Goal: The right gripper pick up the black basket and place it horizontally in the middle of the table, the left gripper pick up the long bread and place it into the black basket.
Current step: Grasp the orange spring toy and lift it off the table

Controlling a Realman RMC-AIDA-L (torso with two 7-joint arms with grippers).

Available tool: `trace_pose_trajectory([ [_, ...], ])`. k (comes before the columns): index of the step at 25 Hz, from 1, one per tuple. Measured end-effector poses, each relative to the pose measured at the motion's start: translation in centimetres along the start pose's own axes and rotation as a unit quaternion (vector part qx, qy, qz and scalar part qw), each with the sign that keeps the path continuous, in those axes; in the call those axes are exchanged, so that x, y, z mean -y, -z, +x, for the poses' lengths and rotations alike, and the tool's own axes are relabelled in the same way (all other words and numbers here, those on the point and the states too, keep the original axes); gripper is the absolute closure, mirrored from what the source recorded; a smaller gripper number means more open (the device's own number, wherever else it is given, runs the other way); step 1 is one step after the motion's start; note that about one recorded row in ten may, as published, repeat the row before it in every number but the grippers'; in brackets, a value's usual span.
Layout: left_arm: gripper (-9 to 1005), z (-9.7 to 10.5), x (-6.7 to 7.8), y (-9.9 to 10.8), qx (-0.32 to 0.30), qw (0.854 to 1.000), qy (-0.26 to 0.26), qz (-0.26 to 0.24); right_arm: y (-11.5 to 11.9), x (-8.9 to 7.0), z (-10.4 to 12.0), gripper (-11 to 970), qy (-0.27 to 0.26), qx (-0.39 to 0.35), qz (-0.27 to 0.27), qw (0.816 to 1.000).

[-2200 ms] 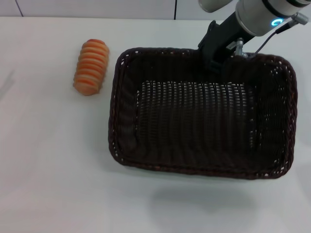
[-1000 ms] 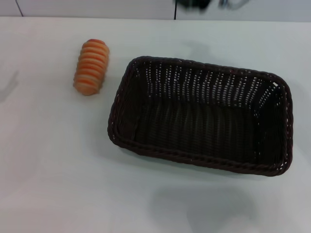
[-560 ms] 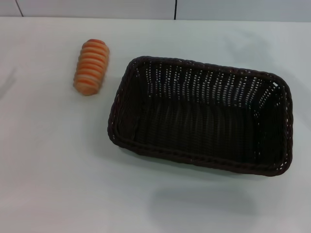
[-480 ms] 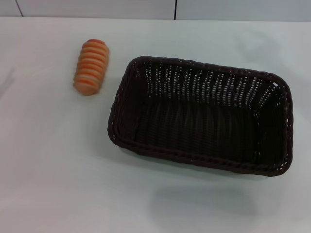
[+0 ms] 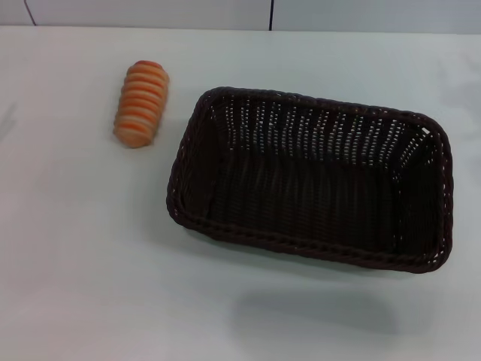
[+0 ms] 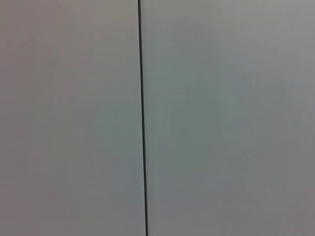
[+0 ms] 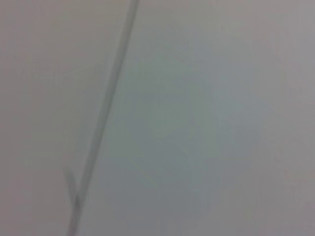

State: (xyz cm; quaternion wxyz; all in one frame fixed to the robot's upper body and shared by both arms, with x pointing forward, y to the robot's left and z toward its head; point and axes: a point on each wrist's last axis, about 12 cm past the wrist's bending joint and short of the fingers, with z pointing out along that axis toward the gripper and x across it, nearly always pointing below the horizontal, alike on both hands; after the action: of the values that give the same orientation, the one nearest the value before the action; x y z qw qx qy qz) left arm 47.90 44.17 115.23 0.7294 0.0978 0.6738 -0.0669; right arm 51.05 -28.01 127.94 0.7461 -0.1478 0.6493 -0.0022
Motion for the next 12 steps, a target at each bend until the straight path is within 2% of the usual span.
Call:
trace_pose_trajectory([
  [4, 186, -1.1, -0.2, 0.0, 0.005, 1.0, 0.0, -0.001, 0.9, 0.9, 1.3, 487, 0.002, -0.01, 0.038, 0.999],
  [5, 186, -1.3, -0.3, 0.0, 0.005, 1.0, -0.001, -0.002, 1.2, 1.0, 2.5, 487, 0.031, -0.016, 0.065, 0.997],
  [7, 186, -2.0, -0.4, 0.0, 0.009, 1.0, 0.001, -0.005, 1.3, 1.0, 3.0, 487, 0.041, -0.018, 0.075, 0.996],
  [8, 186, -2.5, -0.4, 0.0, 0.012, 1.0, 0.003, -0.004, 1.5, 1.3, 4.2, 487, 0.049, -0.027, 0.099, 0.994],
  [9, 186, -2.5, -0.4, 0.0, 0.012, 1.0, 0.003, -0.004, 1.5, 1.3, 4.2, 487, 0.049, -0.027, 0.099, 0.994],
  [12, 186, -3.2, -0.3, 0.0, 0.016, 1.0, 0.0, 0.001, 2.0, 2.5, 6.0, 486, 0.032, -0.044, 0.134, 0.989],
])
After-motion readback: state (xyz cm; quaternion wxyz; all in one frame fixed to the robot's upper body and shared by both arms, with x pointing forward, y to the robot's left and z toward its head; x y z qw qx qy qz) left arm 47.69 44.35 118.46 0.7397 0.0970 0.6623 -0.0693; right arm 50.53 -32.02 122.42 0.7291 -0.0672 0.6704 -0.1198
